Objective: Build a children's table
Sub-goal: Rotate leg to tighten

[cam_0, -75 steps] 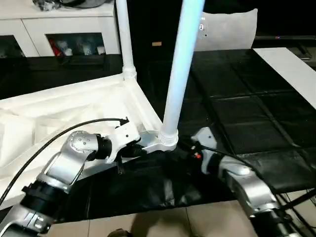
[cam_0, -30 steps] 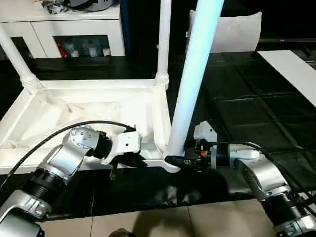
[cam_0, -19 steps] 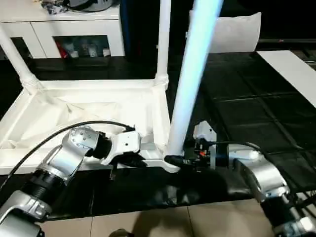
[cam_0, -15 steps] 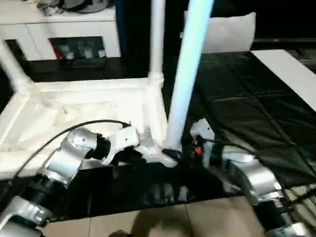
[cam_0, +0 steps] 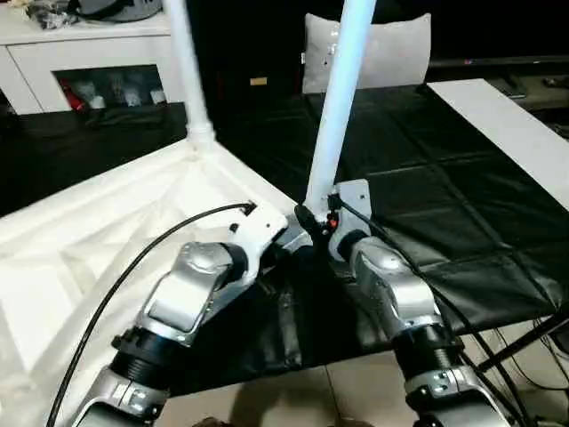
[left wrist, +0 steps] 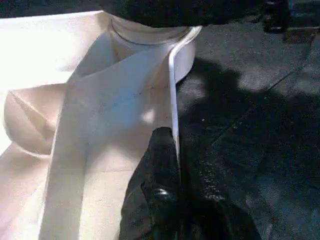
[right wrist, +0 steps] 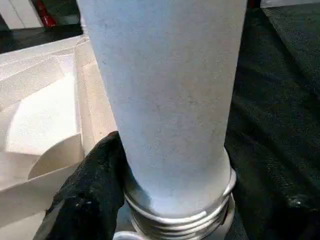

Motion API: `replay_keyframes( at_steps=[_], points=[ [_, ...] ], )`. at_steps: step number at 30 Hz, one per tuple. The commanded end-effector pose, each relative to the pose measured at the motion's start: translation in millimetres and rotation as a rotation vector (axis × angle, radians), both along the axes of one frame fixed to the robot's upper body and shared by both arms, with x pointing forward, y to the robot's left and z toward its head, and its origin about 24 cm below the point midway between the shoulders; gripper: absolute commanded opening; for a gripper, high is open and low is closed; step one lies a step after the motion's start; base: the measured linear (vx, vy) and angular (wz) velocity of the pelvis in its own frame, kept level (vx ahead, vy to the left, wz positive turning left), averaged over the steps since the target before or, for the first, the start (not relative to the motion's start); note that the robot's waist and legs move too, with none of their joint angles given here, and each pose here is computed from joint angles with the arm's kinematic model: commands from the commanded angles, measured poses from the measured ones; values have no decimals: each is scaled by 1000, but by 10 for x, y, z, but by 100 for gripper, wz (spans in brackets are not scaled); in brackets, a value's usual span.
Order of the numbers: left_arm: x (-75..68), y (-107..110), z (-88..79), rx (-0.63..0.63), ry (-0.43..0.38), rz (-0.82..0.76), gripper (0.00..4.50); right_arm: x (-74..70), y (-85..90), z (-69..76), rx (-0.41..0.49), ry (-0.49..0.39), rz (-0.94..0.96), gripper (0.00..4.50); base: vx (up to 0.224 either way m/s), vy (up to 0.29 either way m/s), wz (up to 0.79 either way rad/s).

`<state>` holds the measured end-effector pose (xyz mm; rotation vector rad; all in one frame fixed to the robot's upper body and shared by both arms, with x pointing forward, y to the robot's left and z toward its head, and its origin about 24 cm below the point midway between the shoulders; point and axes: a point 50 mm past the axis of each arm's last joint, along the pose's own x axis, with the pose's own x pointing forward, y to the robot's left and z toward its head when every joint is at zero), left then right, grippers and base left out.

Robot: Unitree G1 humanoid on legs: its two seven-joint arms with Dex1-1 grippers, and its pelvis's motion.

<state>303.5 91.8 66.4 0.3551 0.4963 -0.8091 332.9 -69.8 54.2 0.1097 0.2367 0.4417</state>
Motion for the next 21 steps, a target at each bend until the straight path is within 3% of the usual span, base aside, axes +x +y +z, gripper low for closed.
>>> replay_keyframes(
  at_steps=[1,3,7,12,16,21],
  points=[
    [62,-207,413,-55,-201,-117,0,-112,182,-194,61,115,64,336,0,0,0],
    [68,-148,402,-50,-192,-118,0,-89,138,-170,86,101,45,336,0,0,0],
    [70,-58,377,-41,-183,-151,0,-67,24,-97,93,37,52,382,0,0,0],
    [73,68,311,-5,-176,-245,0,-154,-196,12,101,-61,149,423,0,0,0],
    [47,211,260,14,-128,-383,0,-318,-433,85,46,-126,328,440,0,0,0],
    [-1,327,168,93,-72,-553,0,-409,-614,114,-48,-133,470,446,0,0,0]
  ],
)
